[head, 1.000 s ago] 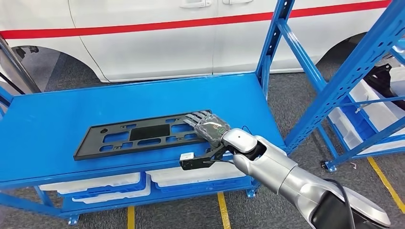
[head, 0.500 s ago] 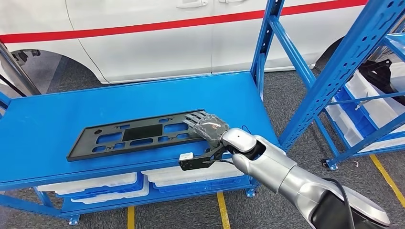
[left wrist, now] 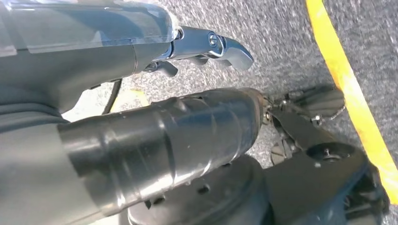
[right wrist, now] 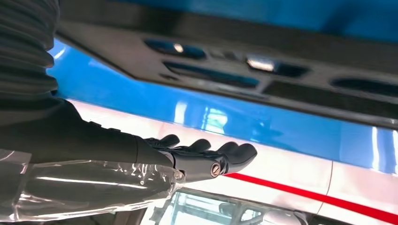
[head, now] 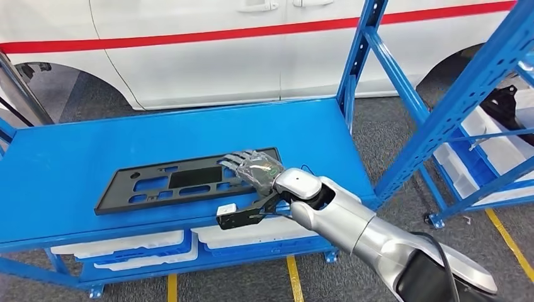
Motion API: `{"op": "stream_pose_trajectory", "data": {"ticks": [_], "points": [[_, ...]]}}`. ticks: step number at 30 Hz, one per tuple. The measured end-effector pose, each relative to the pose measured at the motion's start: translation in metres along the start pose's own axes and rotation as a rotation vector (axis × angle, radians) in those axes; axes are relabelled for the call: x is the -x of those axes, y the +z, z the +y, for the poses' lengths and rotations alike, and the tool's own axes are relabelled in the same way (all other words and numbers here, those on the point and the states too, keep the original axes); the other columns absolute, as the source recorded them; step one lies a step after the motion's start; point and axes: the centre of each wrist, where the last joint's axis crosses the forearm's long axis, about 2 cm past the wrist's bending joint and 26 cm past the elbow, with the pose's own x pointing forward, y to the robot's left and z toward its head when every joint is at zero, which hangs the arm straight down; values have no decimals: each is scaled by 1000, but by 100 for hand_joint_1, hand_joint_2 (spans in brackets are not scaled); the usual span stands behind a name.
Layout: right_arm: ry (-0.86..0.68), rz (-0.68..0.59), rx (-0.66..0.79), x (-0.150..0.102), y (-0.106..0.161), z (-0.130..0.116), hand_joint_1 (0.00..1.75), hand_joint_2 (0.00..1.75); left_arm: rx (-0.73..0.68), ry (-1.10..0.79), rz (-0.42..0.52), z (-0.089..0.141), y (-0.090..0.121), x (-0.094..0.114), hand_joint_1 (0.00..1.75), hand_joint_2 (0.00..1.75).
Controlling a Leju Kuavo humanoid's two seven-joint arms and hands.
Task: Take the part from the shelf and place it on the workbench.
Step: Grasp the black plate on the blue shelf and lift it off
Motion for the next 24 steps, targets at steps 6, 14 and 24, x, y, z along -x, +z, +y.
{"op": "stream_pose_trajectory", "data": {"ticks": [6,14,24], "points": [[-9,5,-9,1,0,3,0,175,-7,-2,1,2,0,-2,0,0],[-13,4,-11,1,-1,2,0,175,-5,-4,2,2,-1,-3,0,0],[-55,-11,-51,1,-4,4,0,175,-7,-15,-8,10,0,-5,0,0]]}}
